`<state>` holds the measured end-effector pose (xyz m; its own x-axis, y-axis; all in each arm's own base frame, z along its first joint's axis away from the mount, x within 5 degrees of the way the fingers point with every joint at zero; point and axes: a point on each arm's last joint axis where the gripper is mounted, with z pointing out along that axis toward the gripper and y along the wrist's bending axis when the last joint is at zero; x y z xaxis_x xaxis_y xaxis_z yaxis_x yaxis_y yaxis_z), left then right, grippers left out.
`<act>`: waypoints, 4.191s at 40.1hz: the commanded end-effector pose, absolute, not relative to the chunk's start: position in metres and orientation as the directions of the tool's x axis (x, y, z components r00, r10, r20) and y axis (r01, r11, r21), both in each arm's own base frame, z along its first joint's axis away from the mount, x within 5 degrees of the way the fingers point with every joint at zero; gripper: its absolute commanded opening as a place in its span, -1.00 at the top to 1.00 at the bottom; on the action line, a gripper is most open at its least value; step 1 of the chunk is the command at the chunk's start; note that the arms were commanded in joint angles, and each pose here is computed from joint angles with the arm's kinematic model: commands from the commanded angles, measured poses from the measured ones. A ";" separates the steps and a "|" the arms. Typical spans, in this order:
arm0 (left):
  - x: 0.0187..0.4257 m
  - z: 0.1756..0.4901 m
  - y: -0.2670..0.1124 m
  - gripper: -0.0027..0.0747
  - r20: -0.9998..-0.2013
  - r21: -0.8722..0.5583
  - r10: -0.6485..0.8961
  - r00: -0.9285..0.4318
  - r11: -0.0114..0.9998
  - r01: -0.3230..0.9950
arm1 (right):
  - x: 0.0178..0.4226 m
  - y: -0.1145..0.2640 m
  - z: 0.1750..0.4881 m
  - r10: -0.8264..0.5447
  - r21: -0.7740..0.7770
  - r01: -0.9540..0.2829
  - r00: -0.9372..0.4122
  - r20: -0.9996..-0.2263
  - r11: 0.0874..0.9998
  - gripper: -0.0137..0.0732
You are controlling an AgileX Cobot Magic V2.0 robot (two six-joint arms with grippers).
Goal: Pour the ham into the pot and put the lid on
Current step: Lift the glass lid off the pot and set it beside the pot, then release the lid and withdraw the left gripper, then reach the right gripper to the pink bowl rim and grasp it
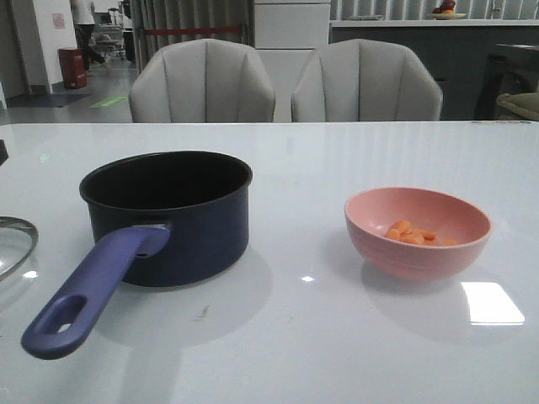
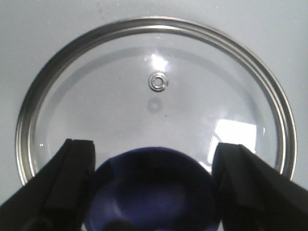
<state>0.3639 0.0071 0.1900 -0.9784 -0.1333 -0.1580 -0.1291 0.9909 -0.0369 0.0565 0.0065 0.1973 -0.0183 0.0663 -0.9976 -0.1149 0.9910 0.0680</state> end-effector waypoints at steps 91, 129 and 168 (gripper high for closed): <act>0.051 0.299 -0.015 -0.71 -0.992 0.017 0.053 -0.117 0.957 0.289 | 0.054 0.006 0.208 0.062 0.051 -0.122 0.089 -0.994 0.991 0.35; 0.054 0.292 -0.017 -0.71 -0.992 0.017 0.053 -0.112 0.955 0.296 | 0.091 0.010 0.271 0.014 0.043 -0.102 -0.269 -0.963 0.994 0.35; 0.054 0.292 -0.017 -0.71 -0.992 0.017 0.053 -0.112 0.955 0.296 | 0.289 0.040 0.269 0.024 0.120 -0.062 -0.796 -0.605 0.991 -0.53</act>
<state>0.0531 -0.0157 0.2759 -0.2056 0.0891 -0.9746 0.2912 0.9563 0.0260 0.2704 0.0372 0.2577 -0.8010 0.0605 -0.5957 -0.0281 0.9900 0.1383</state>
